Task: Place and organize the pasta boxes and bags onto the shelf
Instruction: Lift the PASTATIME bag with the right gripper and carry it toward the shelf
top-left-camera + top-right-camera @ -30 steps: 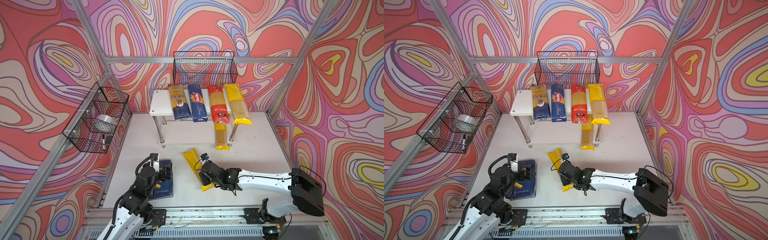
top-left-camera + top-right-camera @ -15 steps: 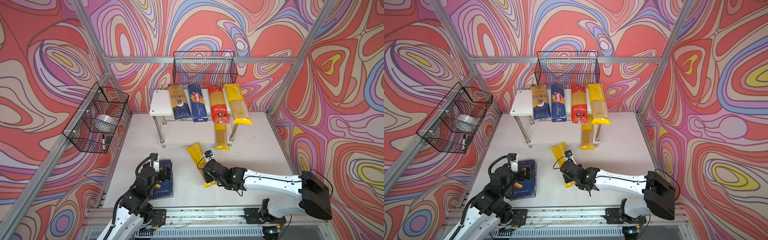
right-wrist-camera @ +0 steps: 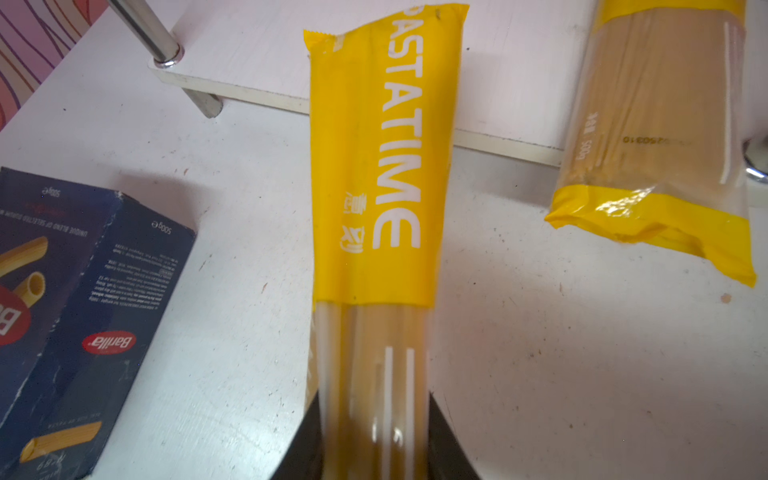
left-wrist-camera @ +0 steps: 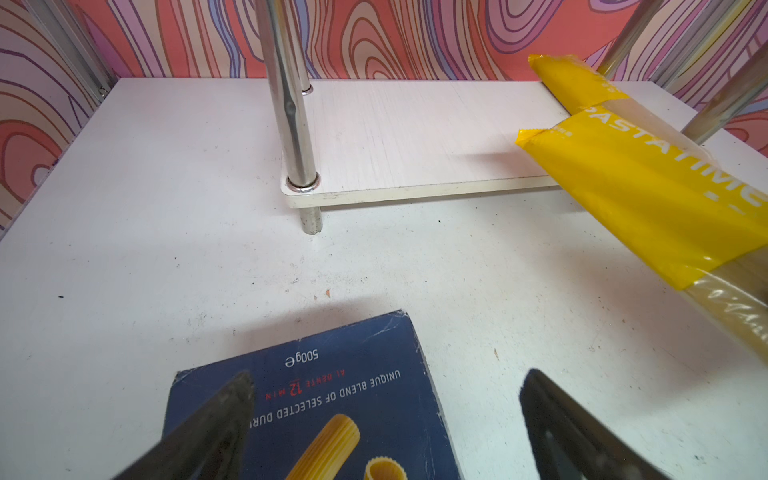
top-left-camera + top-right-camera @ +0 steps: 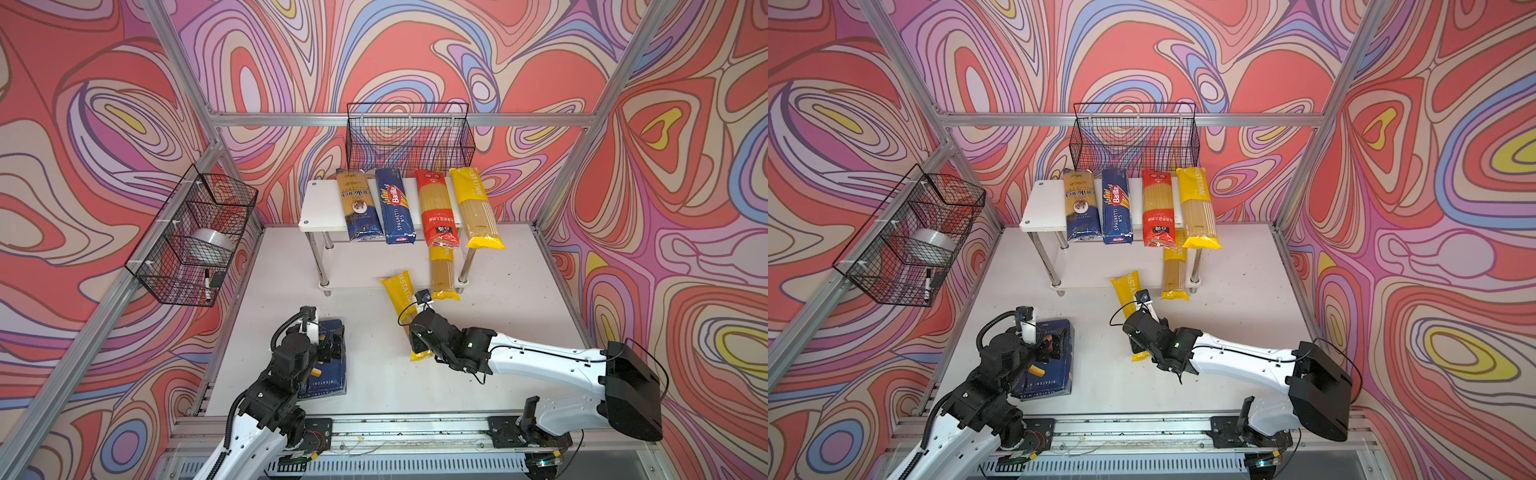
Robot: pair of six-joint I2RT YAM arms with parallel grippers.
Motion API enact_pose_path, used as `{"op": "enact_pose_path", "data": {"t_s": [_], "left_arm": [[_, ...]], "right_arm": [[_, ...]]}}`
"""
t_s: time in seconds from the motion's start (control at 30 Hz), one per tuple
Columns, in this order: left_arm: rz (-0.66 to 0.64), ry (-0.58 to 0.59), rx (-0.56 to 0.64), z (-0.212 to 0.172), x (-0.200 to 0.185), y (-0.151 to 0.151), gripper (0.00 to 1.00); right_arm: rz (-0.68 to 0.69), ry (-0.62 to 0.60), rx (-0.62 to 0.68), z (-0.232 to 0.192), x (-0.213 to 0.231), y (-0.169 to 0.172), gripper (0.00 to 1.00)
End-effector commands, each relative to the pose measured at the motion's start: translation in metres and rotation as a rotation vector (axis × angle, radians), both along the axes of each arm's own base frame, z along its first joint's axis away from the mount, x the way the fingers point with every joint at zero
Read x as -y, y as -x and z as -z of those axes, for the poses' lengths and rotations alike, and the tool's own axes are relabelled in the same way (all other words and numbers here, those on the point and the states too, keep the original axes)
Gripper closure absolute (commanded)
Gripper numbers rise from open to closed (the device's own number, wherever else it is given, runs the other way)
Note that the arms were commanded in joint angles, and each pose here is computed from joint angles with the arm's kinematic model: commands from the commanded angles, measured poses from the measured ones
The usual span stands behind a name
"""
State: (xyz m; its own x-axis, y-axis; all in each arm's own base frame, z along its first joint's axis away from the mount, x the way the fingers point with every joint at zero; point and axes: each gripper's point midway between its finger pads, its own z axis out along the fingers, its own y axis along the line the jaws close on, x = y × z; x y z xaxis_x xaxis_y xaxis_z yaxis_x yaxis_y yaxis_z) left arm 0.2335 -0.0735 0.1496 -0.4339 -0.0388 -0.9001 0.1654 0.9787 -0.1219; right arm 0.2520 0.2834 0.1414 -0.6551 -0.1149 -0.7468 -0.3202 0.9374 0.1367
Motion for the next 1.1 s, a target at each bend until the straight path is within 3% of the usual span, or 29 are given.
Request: {"op": "enact_pose_path", "data": {"t_s": [0.0,0.8,1.07], "left_arm": [[-0.002,-0.007,0.012,-0.004,-0.001,-0.002,0.00],[0.001,-0.005,0.010,-0.004,0.000,-0.002,0.00],[0.003,-0.007,0.010,-0.004,0.000,-0.002,0.00]], "right_arm": [[0.066,-0.156,0.156,-0.061,-0.014,-0.029,1.00],[0.265,-0.271,0.193,-0.069,-0.002,-0.119,1.00],[0.286,-0.246,0.217,-0.072,0.001,-0.143,1.00]]}}
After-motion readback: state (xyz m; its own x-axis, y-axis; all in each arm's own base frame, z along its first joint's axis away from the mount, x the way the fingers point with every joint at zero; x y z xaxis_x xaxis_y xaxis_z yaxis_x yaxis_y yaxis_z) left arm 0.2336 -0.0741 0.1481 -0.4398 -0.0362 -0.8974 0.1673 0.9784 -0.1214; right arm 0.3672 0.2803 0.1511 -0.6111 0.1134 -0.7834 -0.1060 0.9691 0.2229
